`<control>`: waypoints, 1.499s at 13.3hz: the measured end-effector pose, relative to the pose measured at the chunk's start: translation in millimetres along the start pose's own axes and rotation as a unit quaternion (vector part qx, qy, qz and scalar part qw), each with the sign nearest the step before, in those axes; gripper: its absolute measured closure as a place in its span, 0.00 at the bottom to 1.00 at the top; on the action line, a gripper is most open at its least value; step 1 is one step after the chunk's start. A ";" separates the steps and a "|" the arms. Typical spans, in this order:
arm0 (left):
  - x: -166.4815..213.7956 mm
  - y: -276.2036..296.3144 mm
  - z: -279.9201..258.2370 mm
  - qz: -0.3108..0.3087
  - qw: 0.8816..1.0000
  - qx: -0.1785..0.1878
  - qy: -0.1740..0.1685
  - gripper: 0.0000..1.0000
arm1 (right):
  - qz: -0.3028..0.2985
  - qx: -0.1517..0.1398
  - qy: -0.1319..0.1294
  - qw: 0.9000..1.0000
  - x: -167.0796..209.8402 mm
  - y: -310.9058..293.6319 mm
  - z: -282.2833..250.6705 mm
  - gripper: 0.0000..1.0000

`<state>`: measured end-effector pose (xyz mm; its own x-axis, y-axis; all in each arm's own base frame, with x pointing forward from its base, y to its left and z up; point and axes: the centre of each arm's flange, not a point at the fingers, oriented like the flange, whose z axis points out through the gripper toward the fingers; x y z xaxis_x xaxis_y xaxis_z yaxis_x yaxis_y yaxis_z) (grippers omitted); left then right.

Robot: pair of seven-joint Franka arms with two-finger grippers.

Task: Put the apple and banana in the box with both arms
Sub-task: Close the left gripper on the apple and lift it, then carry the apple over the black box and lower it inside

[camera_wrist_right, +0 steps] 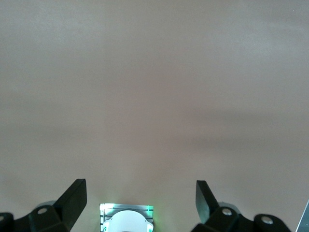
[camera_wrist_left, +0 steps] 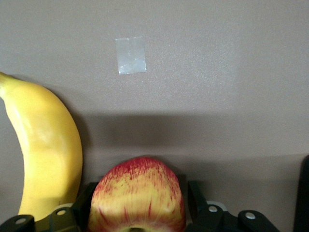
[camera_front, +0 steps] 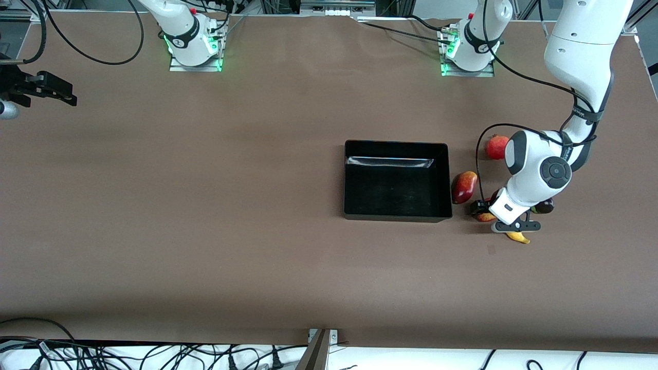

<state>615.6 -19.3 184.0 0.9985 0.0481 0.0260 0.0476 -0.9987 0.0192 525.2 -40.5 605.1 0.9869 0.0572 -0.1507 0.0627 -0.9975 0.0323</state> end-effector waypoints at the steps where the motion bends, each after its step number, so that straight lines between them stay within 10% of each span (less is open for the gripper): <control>1: 0.0 -0.4 1.7 -0.001 1.000 0.000 0.003 0.22 | 0.000 0.000 0.000 1.000 0.0 0.0 0.0 0.00; 12: 1.5 -1.3 6.9 -0.011 1.000 -0.001 0.010 0.32 | 0.000 0.000 0.000 1.000 0.1 -0.5 -0.1 0.00; 20: -6.1 78.2 -107.9 -0.052 0.998 -0.006 -0.018 0.32 | -0.001 0.000 0.000 1.000 0.1 -0.9 -0.3 0.00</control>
<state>610.4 -95.7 293.2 0.9884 0.1514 -0.0118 0.1517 -0.9879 0.0312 525.3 -39.6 605.3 0.9869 0.0587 -0.1502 0.0643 -0.9974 0.0324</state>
